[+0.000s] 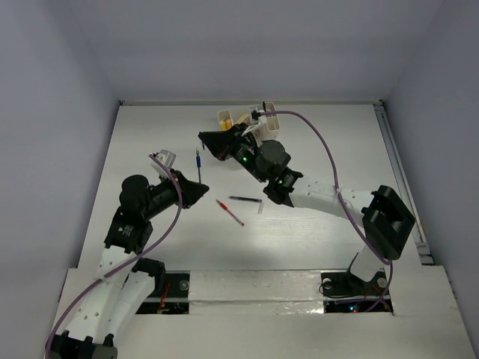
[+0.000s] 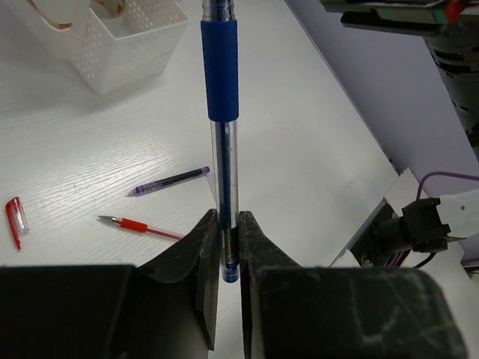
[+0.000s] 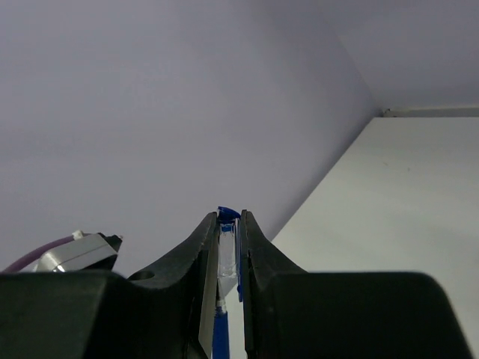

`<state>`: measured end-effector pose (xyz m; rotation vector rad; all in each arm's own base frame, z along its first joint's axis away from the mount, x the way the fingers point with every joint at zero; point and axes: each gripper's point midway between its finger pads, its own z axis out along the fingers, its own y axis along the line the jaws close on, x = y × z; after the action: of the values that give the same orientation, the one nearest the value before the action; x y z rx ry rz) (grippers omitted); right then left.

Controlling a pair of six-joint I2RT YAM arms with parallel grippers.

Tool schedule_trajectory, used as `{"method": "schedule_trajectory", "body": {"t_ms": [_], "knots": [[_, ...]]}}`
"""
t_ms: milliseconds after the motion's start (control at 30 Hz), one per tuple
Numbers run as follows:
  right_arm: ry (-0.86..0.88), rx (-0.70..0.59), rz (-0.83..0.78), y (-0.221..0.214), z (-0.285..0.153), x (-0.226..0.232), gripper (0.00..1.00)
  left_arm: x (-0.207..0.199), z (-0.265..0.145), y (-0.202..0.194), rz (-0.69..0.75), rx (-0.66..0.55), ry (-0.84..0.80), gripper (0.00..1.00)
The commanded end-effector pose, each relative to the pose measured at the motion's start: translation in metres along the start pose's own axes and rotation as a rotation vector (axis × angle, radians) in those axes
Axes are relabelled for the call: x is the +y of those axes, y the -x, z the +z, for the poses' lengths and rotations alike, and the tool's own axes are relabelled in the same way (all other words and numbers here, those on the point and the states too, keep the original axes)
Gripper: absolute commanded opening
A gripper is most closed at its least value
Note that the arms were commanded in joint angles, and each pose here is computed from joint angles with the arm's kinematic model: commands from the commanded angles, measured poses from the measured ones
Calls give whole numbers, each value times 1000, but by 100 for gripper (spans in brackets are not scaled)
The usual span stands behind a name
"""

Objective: Sort the stationery into containers
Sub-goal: Close the pen cap on the pen.

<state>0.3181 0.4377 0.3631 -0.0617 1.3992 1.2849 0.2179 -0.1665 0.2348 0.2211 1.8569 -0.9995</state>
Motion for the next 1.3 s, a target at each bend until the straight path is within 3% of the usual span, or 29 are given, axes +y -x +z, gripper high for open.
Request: {"method": "schedule_trajectory", "body": {"t_ms": [0,1267], "knots": [[122,-107,56,36,2,38,0,-5,1,6,19,-25,-33,0],[171,-33,54,5,3,33,0,-5,-3,14,35,-62,-14,0]]}}
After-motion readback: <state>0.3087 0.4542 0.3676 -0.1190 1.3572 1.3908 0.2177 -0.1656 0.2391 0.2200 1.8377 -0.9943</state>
